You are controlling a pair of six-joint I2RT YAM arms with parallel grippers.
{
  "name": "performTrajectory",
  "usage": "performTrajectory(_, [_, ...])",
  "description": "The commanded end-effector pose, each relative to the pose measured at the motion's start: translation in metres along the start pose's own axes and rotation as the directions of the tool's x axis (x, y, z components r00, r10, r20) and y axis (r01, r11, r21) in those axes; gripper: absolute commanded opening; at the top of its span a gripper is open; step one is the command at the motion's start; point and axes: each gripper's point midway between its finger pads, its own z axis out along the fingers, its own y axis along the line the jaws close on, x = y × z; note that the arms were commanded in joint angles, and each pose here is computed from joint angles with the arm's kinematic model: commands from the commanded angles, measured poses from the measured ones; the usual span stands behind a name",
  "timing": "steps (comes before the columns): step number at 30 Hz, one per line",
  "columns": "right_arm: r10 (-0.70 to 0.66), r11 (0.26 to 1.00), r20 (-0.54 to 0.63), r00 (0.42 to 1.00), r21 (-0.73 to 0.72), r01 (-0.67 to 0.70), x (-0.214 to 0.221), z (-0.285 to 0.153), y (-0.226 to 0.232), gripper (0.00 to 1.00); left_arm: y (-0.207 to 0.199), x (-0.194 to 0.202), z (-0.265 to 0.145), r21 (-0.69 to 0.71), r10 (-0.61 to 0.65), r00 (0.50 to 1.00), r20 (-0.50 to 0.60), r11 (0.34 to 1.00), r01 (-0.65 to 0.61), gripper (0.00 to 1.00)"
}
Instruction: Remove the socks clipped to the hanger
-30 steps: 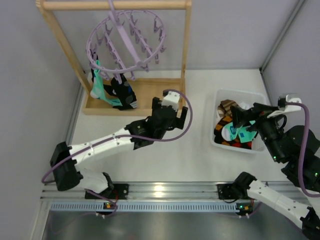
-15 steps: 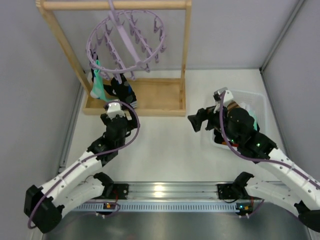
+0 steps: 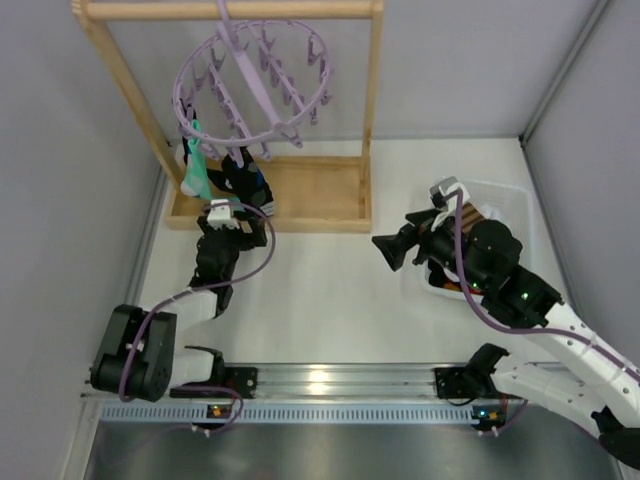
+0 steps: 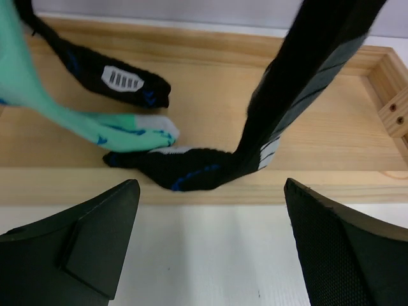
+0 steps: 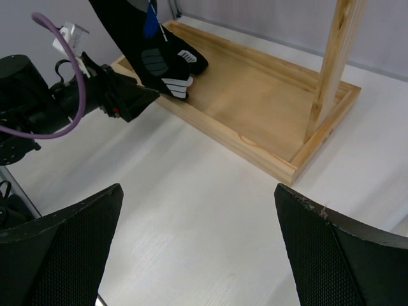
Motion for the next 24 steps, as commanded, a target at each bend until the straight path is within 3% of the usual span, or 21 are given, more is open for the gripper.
performTrajectory(1, [-0.022,0.998,0.064,0.998,-0.057,0.026,-0.015,-0.002,0.009,0.98,-0.034,-0.068,0.015,0.170,0.048,0.967,0.248,0.981,-0.093,0.98])
performTrajectory(8, [-0.025,0.995,0.068,0.997,-0.090,0.031,-0.015,-0.001,0.015,0.97,-0.043,-0.073,0.039,0.199,0.099,0.959,0.265,0.968,-0.155,0.98])
performTrajectory(11, [-0.029,0.996,0.058,0.998,-0.088,0.034,-0.013,0.001,0.014,0.97,-0.047,-0.068,0.043,0.223,0.087,0.964,0.250,0.964,-0.145,0.69])
performTrajectory(13, [-0.026,0.996,0.057,0.998,-0.083,0.030,-0.013,0.002,0.014,0.97,-0.045,-0.066,0.042,0.215,0.043,0.971,0.235,0.972,-0.095,0.14])
performTrajectory(18, [-0.007,0.997,0.070,0.998,-0.081,0.012,-0.015,0.004,0.014,0.96,-0.038,-0.072,0.027,0.132,-0.005,0.966,0.258,0.991,-0.030,0.01])
performTrajectory(21, [0.007,0.997,0.076,0.997,-0.072,-0.002,-0.017,0.005,0.013,0.96,-0.054,-0.082,0.015,0.081,0.014,0.960,0.280,0.996,-0.038,0.00])
performTrajectory(24, [0.031,0.998,0.086,0.996,-0.055,-0.026,-0.020,0.004,0.010,0.95,-0.091,-0.077,0.009,0.076,0.060,0.973,0.222,0.994,-0.078,0.00])
